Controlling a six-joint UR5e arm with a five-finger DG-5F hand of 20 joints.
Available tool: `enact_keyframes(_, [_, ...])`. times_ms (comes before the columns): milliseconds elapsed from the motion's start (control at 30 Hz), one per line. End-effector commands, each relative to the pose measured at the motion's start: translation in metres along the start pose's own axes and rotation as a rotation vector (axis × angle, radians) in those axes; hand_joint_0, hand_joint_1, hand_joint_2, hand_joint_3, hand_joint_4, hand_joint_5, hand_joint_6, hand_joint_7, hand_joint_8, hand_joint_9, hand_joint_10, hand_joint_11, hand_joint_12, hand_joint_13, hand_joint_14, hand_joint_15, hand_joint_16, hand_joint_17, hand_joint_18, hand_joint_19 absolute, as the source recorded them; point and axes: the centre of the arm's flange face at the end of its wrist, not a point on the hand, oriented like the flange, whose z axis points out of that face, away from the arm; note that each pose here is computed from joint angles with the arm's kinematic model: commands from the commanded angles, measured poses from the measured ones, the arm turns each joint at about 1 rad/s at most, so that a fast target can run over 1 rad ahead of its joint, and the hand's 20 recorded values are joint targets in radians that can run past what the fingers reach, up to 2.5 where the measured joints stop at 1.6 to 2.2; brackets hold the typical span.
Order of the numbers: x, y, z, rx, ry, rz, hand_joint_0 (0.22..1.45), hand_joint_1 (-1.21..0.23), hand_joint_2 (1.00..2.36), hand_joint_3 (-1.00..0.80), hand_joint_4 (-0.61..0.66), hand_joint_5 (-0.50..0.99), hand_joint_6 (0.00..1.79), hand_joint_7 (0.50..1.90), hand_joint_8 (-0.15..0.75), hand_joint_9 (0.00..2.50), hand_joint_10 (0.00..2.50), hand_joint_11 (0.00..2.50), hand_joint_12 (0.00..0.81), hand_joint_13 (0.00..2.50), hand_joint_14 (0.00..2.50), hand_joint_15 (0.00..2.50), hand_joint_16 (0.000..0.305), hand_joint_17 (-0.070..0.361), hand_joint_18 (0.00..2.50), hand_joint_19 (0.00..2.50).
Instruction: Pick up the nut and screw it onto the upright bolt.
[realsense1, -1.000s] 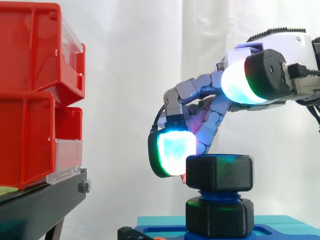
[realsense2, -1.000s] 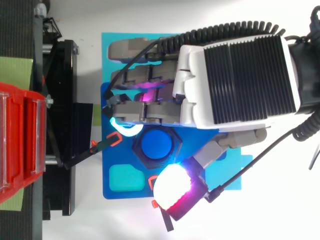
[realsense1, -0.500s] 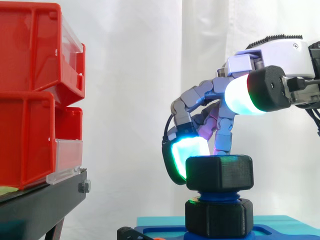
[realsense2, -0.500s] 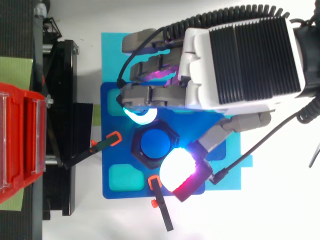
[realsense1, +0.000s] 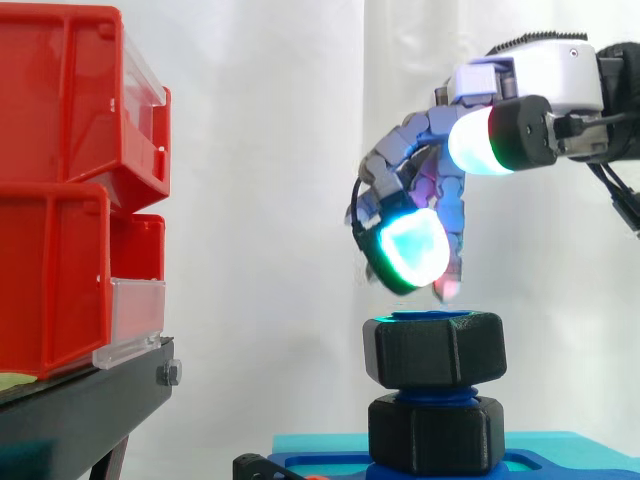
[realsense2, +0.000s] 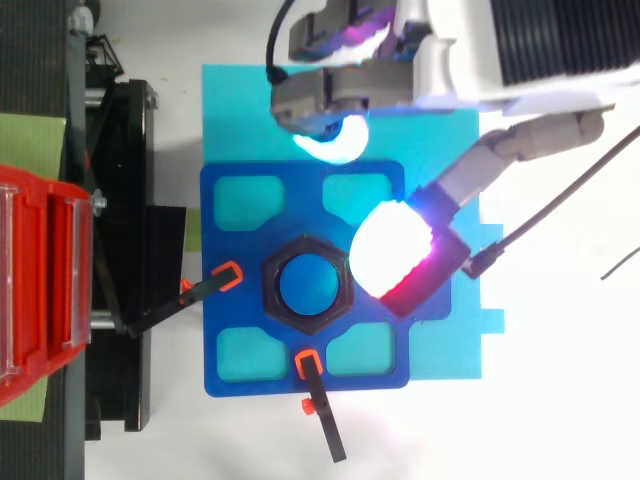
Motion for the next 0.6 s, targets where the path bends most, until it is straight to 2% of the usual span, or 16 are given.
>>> enact_keyframes(0, [-0.016, -0.006, -0.003, 0.007, -0.007, -0.011, 0.52, -0.15, 1.0, -0.5, 0.18, 0.02, 0.5, 1.44, 0.295, 1.27, 0.0, 0.0, 0.234, 0.86, 0.0, 0.0, 0.019, 0.043, 0.47, 0.0])
enact_keyframes(67, [-0.018, -0.004, -0.002, 0.003, -0.011, -0.013, 0.52, -0.14, 1.0, -0.5, 0.19, 0.0, 0.5, 1.38, 0.302, 1.26, 0.0, 0.0, 0.239, 0.84, 0.0, 0.01, 0.02, 0.045, 0.46, 0.0])
enact_keyframes(200, [-0.019, -0.001, 0.001, 0.001, -0.026, -0.017, 0.51, -0.13, 1.0, -0.5, 0.26, -0.04, 0.5, 1.09, 0.293, 1.18, 0.0, 0.0, 0.252, 0.8, 0.0, 0.0, 0.023, 0.051, 0.44, 0.0])
enact_keyframes(300, [-0.001, 0.006, 0.005, -0.004, -0.012, -0.003, 0.51, -0.13, 1.0, -0.5, 0.28, -0.05, 0.5, 0.98, 0.29, 1.15, 0.0, 0.0, 0.258, 0.79, 0.0, 0.0, 0.024, 0.053, 0.43, 0.0])
enact_keyframes(333, [-0.001, 0.006, 0.005, -0.004, -0.012, -0.003, 0.51, -0.13, 1.0, -0.5, 0.28, -0.06, 0.5, 0.94, 0.286, 1.14, 0.0, 0.0, 0.26, 0.78, 0.0, 0.0, 0.024, 0.054, 0.42, 0.0])
enact_keyframes(367, [0.006, 0.01, 0.008, -0.006, -0.018, 0.008, 0.51, -0.13, 1.0, -0.5, 0.28, -0.06, 0.5, 0.93, 0.285, 1.14, 0.0, 0.0, 0.261, 0.78, 0.0, 0.0, 0.024, 0.054, 0.42, 0.0])
enact_keyframes(400, [0.009, 0.014, 0.011, -0.005, -0.031, 0.018, 0.51, -0.13, 1.0, -0.5, 0.27, -0.06, 0.5, 0.9, 0.285, 1.13, 0.0, 0.0, 0.261, 0.77, 0.0, 0.0, 0.024, 0.055, 0.42, 0.0])
enact_keyframes(433, [0.009, 0.014, 0.011, -0.005, -0.031, 0.018, 0.51, -0.12, 1.0, -0.5, 0.26, -0.07, 0.5, 0.87, 0.281, 1.12, 0.0, 0.0, 0.26, 0.76, 0.0, 0.0, 0.025, 0.056, 0.42, 0.0])
enact_keyframes(500, [0.018, 0.024, 0.021, -0.01, -0.078, 0.057, 0.51, -0.12, 1.0, -0.5, 0.25, -0.07, 0.5, 0.84, 0.28, 1.1, 0.0, 0.0, 0.261, 0.75, 0.0, 0.0, 0.025, 0.057, 0.41, 0.0])
enact_keyframes(567, [0.016, 0.029, 0.026, -0.016, -0.105, 0.072, 0.5, -0.12, 1.0, -0.5, 0.25, -0.07, 0.5, 0.82, 0.283, 1.1, 0.0, 0.0, 0.261, 0.75, 0.0, 0.0, 0.026, 0.058, 0.4, 0.0])
